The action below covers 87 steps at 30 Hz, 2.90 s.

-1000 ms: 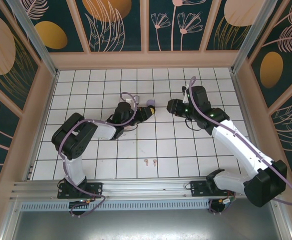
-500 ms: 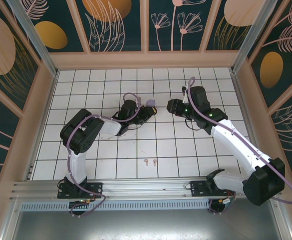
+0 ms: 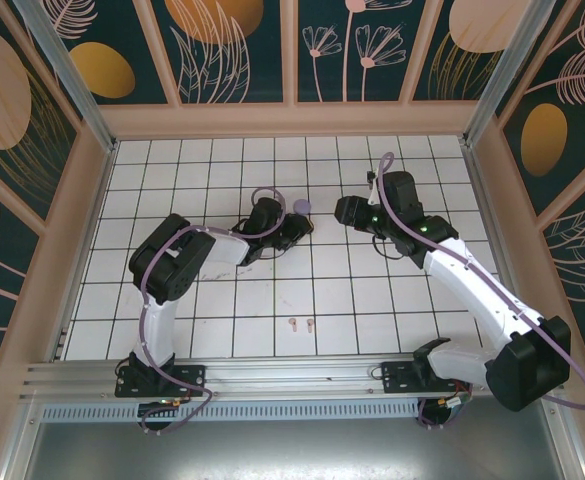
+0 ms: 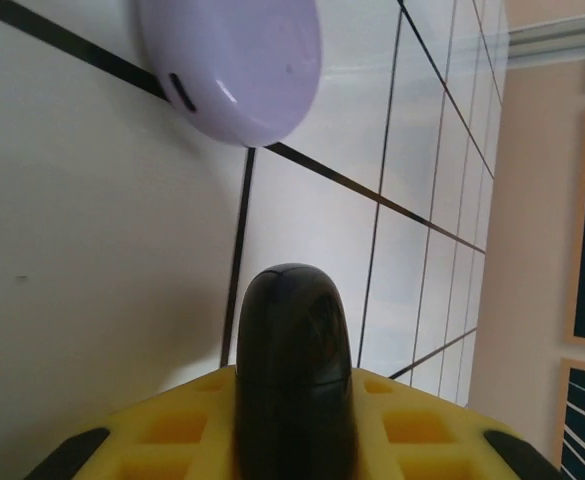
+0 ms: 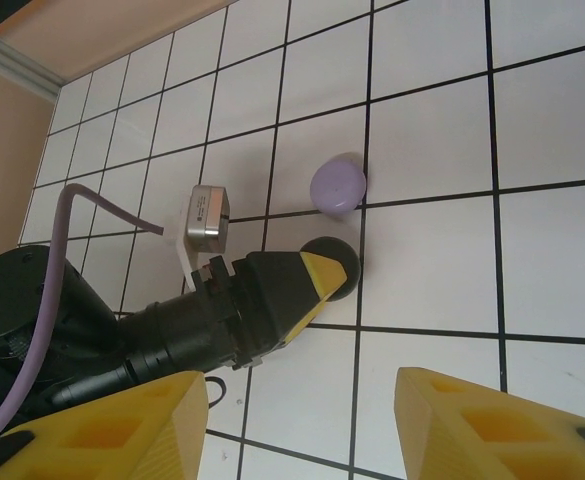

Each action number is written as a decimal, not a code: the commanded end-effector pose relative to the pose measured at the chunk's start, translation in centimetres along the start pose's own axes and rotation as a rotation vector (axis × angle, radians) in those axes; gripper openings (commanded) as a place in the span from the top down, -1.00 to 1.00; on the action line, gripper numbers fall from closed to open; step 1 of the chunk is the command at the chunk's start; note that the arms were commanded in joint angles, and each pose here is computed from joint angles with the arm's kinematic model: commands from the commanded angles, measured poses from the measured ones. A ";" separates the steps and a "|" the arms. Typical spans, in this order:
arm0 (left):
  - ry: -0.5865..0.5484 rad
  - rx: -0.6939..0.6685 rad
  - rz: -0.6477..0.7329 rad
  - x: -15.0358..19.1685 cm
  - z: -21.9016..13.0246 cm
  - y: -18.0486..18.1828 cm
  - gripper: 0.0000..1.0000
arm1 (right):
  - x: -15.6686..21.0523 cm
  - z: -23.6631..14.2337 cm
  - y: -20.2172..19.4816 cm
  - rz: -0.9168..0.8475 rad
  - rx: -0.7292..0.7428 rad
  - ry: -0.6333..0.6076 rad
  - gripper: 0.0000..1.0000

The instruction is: Insert wireless bluetooth earbuds into charging case

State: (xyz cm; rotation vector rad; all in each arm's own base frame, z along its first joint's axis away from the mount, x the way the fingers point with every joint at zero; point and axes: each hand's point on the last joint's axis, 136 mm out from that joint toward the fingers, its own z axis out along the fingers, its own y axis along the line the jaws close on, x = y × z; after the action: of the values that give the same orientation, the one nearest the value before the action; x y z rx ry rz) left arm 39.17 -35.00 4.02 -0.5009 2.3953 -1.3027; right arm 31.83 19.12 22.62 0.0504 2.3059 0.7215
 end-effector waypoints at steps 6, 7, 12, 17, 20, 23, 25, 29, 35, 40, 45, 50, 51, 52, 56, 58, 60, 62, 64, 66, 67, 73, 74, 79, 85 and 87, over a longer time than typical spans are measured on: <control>-0.033 -0.091 0.043 -0.4 -0.5 1.1 0.30 | -1.3 -0.8 1.1 -0.024 -0.042 -0.044 -0.09; -0.034 -0.097 0.053 -0.5 -0.6 1.0 0.28 | -1.4 -0.9 1.1 -0.023 -0.042 -0.044 -0.12; -0.056 -0.133 0.083 -1.0 -1.1 1.0 0.23 | -1.5 -1.1 1.2 -0.021 -0.043 -0.047 -0.14; -0.092 -0.149 0.119 -1.8 -2.1 0.1 0.22 | -1.6 -1.3 1.2 -0.020 -0.039 -0.045 -0.21; -0.127 -0.150 0.161 -2.5 -3.0 -1.2 0.19 | -1.5 -1.2 1.2 -0.014 -0.040 -0.041 -0.23; -0.162 -0.136 0.214 -3.4 -4.3 -3.3 0.19 | -1.2 -1.0 1.2 -0.007 -0.042 -0.031 -0.27; -0.190 -0.126 0.251 -4.1 -5.2 -4.7 0.19 | -0.9 -0.8 1.1 -0.001 -0.043 -0.019 -0.27; -0.285 -0.143 0.342 -5.9 -7.7 -7.0 0.15 | 0.2 0.0 1.1 0.009 -0.045 0.019 -0.28; -0.432 -0.174 0.451 -8.5 -12.4 -9.4 0.07 | 2.6 1.6 2.3 -0.011 -0.025 0.081 -0.28; -0.535 -0.191 0.468 -10.5 -16.2 -9.4 -0.07 | 5.1 3.7 4.1 -0.053 0.002 0.146 -0.29; -0.639 -0.217 0.452 -12.2 -20.1 -7.8 -0.48 | 7.3 5.9 5.6 -0.083 0.023 0.203 -0.28; -0.712 -0.268 0.427 -13.5 -23.2 -5.8 -0.97 | 9.2 8.4 7.3 -0.121 0.039 0.257 -0.29; -0.727 -0.279 0.427 -13.7 -23.8 -5.5 -0.97 | 9.5 8.8 7.7 -0.129 0.040 0.265 -0.29; -0.743 -0.294 0.421 -13.8 -24.4 -5.2 -0.97 | 9.9 9.3 8.1 -0.138 0.044 0.277 -0.29; -0.794 -0.336 0.392 -14.3 -26.2 -3.9 -0.97 | 11.6 11.5 9.5 -0.187 0.073 0.324 -0.30; -0.810 -0.355 0.360 -14.6 -27.0 -3.3 -0.97 | 12.3 12.5 10.0 -0.214 0.093 0.340 -0.34; -0.820 -0.366 0.347 -14.7 -27.6 -2.9 -0.97 | 13.0 13.5 10.4 -0.237 0.113 0.355 -0.35; -0.840 -0.380 0.313 -14.9 -28.4 -2.2 -0.98 | 13.6 14.7 10.6 -0.255 0.142 0.370 -0.36; -0.855 -0.381 0.267 -15.2 -29.3 -1.4 -0.97 | 14.3 15.8 10.5 -0.265 0.163 0.390 -0.37; -0.862 -0.378 0.223 -15.5 -29.9 -0.6 -0.97 | 14.8 16.9 10.6 -0.276 0.183 0.407 -0.39; -0.865 -0.375 0.201 -15.7 -30.2 -0.2 -0.97 | 15.0 17.4 10.5 -0.286 0.198 0.414 -0.42; -0.883 -0.366 0.120 -16.8 -31.8 1.4 -0.97 | 15.8 19.7 10.7 -0.336 0.275 0.433 -0.46; -0.891 -0.373 0.109 -17.0 -32.0 1.7 -0.97 | 15.9 20.1 10.5 -0.338 0.293 0.434 -0.46; -0.926 -0.363 0.090 -17.2 -32.9 2.5 -0.97 | 16.1 21.4 10.2 -0.323 0.342 0.434 -0.45; -0.950 -0.357 0.075 -17.1 -33.6 2.9 -0.97 | 16.8 22.8 10.3 -0.317 0.358 0.445 -0.45; -0.950 -0.363 0.074 -17.1 -33.7 3.0 -0.97 | 17.3 23.1 10.3 -0.322 0.368 0.452 -0.44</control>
State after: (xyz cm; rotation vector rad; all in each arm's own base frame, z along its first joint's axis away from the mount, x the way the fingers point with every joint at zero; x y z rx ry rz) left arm 37.77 -1.45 20.42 -0.8634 1.8067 -0.3822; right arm 32.64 43.30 4.06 -0.3518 2.7389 0.2188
